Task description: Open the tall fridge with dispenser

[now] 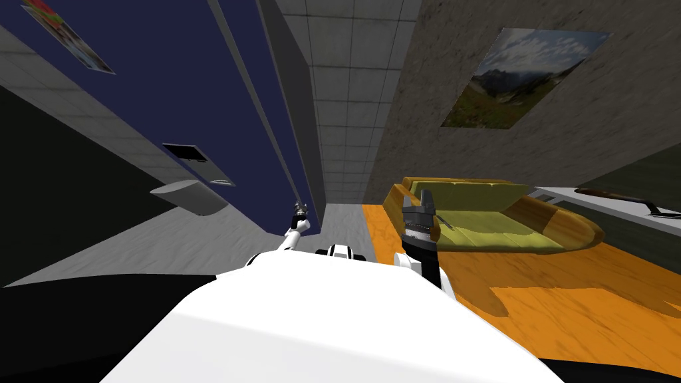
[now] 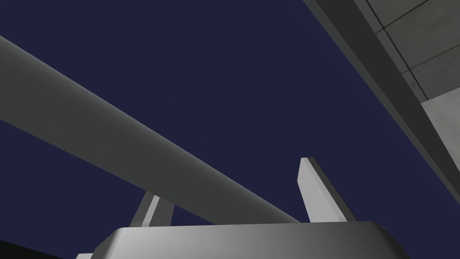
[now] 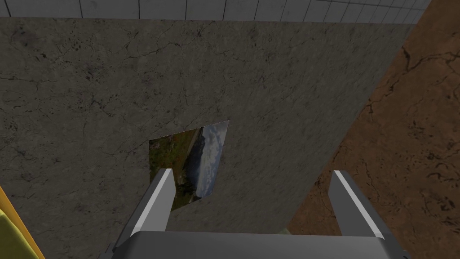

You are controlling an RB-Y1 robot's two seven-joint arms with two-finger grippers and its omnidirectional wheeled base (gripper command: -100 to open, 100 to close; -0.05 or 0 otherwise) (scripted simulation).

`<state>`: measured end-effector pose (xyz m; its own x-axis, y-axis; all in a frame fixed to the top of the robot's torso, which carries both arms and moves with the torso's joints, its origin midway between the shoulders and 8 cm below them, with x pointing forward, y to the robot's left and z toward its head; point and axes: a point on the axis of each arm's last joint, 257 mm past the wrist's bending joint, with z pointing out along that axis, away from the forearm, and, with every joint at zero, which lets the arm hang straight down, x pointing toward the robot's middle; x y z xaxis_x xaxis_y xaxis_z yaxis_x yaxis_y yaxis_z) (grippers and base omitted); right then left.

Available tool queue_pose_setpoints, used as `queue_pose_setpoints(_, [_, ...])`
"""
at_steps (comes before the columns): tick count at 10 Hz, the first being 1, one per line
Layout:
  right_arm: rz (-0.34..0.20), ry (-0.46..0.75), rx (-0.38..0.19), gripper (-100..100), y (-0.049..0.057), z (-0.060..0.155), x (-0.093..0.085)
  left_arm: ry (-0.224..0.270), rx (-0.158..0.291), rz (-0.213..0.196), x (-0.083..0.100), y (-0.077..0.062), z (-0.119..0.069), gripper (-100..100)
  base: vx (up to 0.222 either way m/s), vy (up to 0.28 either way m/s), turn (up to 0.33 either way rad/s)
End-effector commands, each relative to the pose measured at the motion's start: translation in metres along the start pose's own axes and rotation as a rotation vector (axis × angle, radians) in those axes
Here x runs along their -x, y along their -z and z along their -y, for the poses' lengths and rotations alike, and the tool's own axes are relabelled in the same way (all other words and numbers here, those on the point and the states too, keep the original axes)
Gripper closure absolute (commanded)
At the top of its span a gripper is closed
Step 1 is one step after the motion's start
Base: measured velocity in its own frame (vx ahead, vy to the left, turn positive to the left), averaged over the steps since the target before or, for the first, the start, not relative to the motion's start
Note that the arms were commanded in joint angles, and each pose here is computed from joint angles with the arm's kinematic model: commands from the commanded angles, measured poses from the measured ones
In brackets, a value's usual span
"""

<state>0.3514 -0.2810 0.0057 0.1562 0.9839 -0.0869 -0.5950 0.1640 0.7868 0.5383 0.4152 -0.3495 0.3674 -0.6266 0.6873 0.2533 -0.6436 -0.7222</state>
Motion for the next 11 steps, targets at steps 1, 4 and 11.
queue_pose_setpoints(1, [0.0,0.0,0.0,0,0.0,0.0,0.0,-0.004,-0.008,-0.031,-0.022,-0.009,-0.006,100,-0.042,0.016,0.066])
queue_pose_setpoints(4, [0.0,0.0,0.0,0,0.0,0.0,0.0,-0.007,0.009,-0.036,-0.031,-0.01,-0.02,100,-0.023,0.015,0.05])
queue_pose_setpoints(11, [0.0,0.0,0.0,0,0.0,0.0,0.0,-0.02,0.025,-0.057,-0.053,-0.013,-0.038,100,-0.023,0.008,0.045])
